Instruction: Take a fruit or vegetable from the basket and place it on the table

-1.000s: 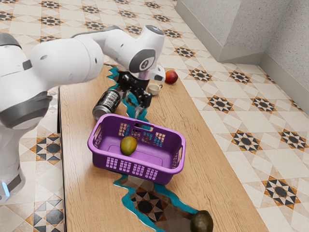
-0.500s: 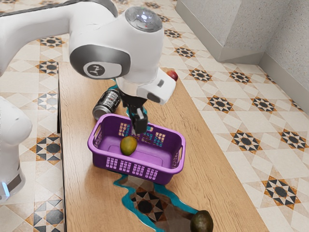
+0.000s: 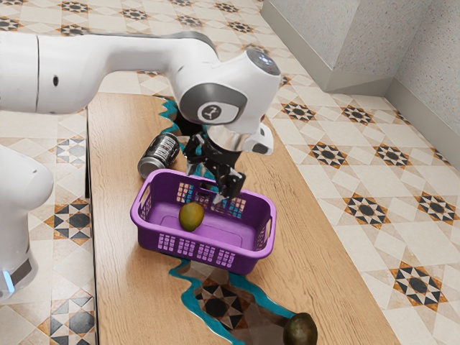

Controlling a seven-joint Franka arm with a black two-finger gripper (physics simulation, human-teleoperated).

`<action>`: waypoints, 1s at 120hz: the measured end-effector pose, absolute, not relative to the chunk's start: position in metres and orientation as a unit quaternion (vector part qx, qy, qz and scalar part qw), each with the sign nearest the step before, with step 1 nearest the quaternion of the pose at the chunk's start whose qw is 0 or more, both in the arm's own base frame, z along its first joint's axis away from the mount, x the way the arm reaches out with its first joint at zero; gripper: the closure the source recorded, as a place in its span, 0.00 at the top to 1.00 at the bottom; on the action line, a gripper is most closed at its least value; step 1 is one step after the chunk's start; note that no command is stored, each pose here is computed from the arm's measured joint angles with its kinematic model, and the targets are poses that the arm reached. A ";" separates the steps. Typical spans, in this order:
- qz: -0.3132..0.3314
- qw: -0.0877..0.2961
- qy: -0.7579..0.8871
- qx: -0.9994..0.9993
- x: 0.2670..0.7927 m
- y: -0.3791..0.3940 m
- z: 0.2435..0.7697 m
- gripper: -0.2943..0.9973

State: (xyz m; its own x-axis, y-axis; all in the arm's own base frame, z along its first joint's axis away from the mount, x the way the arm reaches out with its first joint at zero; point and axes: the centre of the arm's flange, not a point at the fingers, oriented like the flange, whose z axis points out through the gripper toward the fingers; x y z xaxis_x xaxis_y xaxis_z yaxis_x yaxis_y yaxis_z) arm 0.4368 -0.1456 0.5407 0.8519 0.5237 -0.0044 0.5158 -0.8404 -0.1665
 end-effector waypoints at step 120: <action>-0.006 0.103 -0.394 -0.913 0.401 -0.188 0.508 0.75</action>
State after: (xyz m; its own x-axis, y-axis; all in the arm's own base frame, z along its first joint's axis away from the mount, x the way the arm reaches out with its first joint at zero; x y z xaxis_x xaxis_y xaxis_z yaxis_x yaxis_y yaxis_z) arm 0.4007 -0.1881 0.5084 0.6887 0.7190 0.0933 0.7217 -0.6675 -0.1833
